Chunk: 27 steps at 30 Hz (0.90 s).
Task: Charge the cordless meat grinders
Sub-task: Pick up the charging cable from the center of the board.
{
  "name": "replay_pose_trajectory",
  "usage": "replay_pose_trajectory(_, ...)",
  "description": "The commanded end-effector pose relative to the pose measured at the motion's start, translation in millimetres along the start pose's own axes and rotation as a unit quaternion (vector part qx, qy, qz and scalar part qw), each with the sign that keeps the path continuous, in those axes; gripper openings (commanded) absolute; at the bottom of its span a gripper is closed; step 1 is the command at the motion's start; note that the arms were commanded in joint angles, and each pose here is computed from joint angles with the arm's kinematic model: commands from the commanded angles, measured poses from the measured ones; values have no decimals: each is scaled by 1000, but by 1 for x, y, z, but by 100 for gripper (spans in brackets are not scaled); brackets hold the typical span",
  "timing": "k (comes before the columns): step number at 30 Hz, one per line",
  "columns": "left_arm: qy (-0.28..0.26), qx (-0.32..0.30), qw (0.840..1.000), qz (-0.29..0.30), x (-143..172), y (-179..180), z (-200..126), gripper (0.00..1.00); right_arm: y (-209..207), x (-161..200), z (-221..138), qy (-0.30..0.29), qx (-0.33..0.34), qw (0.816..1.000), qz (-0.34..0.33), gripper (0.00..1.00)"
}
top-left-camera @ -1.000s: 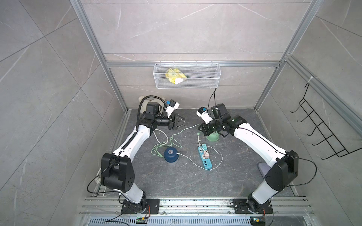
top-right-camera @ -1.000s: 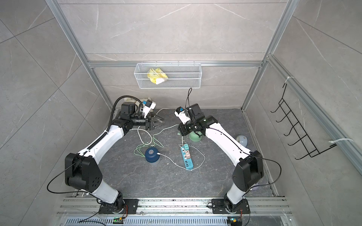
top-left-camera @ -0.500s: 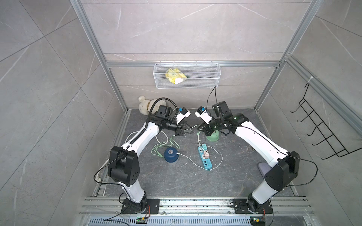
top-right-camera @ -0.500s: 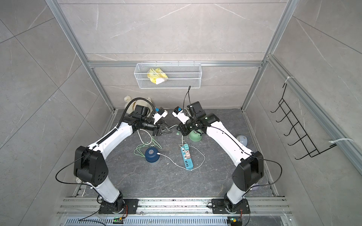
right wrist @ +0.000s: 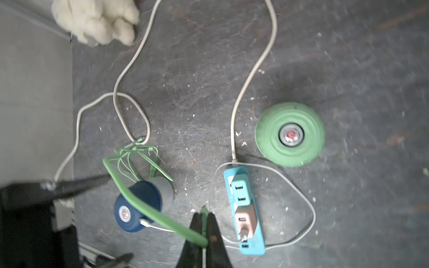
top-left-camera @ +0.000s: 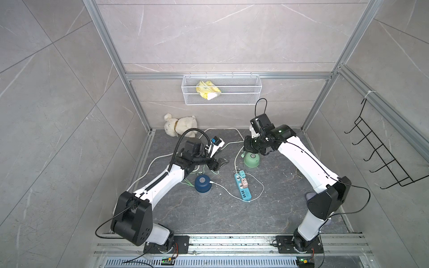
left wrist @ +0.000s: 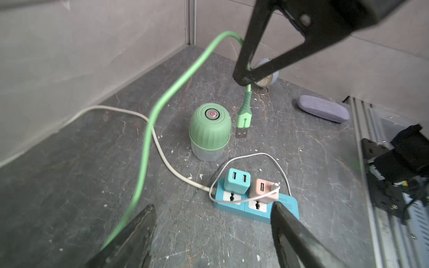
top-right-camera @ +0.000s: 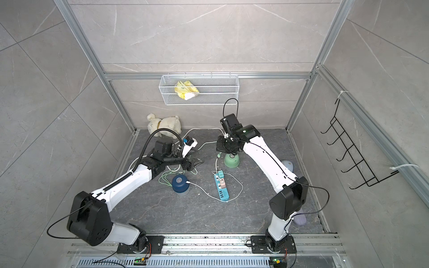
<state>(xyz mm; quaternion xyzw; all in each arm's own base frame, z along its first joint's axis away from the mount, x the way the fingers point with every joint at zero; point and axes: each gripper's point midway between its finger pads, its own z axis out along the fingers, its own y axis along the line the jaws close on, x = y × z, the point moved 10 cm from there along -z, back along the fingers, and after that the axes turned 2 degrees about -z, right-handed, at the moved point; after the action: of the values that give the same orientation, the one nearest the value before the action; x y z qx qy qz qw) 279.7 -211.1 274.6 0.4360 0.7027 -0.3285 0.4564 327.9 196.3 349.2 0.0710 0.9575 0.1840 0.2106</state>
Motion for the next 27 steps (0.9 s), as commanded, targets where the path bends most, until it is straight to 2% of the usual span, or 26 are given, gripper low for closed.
replay_pose_trajectory(1,-73,-67,993,60,-19,-20,7,73,-11,10,-3,42,76,972,220,0)
replay_pose_trajectory(6,-76,-92,985,126,-14,-34,35,65,-4,16,-6,68,74,945,311,0)
replay_pose_trajectory(9,-92,-121,978,146,-12,-29,45,61,-1,16,-10,78,66,936,338,0)
replay_pose_trajectory(16,-96,-123,972,176,-11,-30,60,51,7,13,-19,87,39,927,362,0)
replay_pose_trajectory(19,-100,-120,971,179,-10,-30,61,44,7,14,-22,87,36,925,369,0)
replay_pose_trajectory(25,-114,-112,968,195,-17,-36,58,41,7,15,-16,91,37,919,382,0)
replay_pose_trajectory(27,-116,-113,967,198,-19,-37,58,34,8,14,-13,92,35,918,384,0)
